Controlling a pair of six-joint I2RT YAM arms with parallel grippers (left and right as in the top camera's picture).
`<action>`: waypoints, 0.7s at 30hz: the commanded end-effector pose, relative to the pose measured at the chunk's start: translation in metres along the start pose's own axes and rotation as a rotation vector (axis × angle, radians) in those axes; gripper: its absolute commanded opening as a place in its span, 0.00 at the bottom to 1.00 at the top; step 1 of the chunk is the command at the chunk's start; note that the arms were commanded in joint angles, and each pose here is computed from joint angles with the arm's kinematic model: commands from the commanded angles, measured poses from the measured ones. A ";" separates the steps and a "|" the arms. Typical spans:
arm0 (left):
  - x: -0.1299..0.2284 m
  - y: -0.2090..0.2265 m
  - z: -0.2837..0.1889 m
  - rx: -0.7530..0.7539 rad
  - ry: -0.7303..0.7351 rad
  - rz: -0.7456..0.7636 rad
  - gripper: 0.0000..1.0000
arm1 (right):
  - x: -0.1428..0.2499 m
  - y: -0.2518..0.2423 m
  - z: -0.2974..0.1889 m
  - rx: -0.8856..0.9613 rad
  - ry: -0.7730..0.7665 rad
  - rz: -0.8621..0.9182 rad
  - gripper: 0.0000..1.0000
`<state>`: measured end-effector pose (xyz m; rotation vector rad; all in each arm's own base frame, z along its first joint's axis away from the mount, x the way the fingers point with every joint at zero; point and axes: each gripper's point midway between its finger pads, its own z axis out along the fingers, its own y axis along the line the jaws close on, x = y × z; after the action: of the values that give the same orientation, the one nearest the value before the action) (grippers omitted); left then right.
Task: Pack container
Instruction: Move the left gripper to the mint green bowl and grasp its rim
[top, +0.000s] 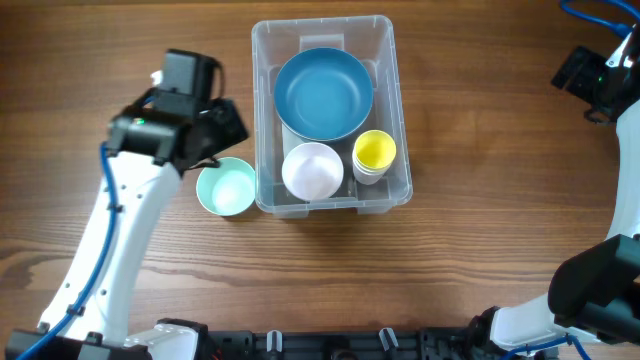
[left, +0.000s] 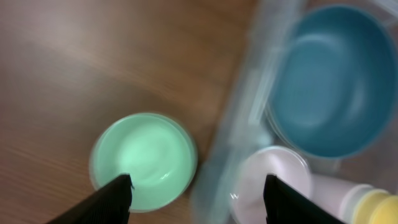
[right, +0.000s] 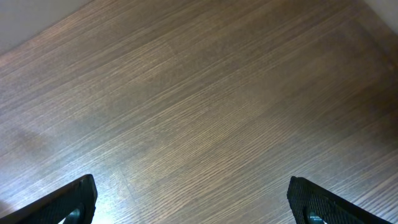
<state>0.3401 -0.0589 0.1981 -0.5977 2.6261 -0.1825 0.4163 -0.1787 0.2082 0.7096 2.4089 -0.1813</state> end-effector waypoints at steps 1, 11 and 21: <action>0.005 0.045 0.003 -0.113 0.070 -0.104 0.69 | -0.004 0.003 -0.008 -0.017 -0.019 0.015 1.00; 0.070 0.091 0.072 -0.136 0.252 -0.206 0.69 | -0.004 0.003 -0.008 -0.017 -0.019 0.015 1.00; 0.095 0.098 0.115 -0.074 0.232 -0.246 0.68 | -0.004 0.003 -0.008 -0.017 -0.019 0.015 1.00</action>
<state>0.2796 -0.0128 0.0470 -0.9368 2.7882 -0.1979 0.4163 -0.1786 0.2082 0.7097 2.4093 -0.1813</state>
